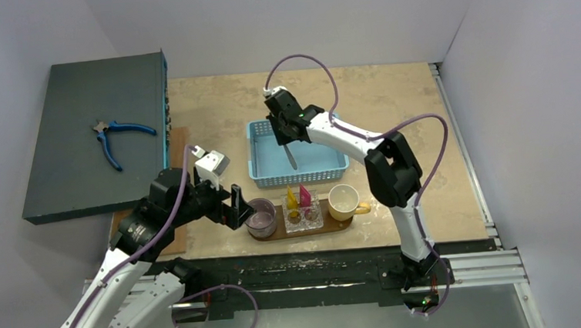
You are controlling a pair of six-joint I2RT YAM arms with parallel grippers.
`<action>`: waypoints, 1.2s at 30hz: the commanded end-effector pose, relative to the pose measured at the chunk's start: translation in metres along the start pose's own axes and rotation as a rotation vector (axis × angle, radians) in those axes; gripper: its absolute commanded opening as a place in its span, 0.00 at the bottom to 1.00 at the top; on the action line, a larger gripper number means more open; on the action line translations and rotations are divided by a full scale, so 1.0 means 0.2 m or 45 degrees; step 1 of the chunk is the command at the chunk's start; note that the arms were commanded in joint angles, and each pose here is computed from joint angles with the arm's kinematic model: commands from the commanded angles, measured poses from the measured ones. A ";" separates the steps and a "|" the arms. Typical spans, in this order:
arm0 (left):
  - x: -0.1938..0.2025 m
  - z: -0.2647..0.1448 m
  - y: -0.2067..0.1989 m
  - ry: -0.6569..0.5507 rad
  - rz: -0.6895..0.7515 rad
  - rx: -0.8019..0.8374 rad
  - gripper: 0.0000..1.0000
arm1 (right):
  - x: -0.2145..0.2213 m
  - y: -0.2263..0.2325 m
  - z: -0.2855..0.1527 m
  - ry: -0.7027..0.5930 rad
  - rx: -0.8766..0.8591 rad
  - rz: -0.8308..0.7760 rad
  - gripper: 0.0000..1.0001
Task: Prepare toiletry sets of a toothbrush and toothpaste on the tray
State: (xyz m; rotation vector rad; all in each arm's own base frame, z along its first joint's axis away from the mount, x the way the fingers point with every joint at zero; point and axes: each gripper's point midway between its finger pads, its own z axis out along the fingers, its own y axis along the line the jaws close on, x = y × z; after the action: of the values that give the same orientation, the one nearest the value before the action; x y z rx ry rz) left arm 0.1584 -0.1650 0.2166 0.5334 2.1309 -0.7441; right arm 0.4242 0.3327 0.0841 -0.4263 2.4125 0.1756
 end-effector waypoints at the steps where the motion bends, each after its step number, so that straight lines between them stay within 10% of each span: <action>1: -0.16 -0.04 -0.06 -0.123 0.029 0.034 1.00 | -0.26 0.01 -0.20 -0.221 -0.055 0.015 0.00; 20: -0.51 -0.18 -0.22 -0.274 0.147 0.146 1.00 | -0.62 0.08 -1.10 -0.679 -0.390 -0.046 0.00; 36: -0.67 -0.48 -0.51 -0.335 0.234 0.418 1.00 | -0.10 0.28 -1.69 -0.479 -1.045 -0.327 0.00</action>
State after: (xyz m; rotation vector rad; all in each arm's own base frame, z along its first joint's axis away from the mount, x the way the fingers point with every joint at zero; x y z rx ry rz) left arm 0.1453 -0.1944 0.3849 0.6845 1.7651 -0.9610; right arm 0.2696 0.3163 0.3670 -0.7627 1.8032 0.8944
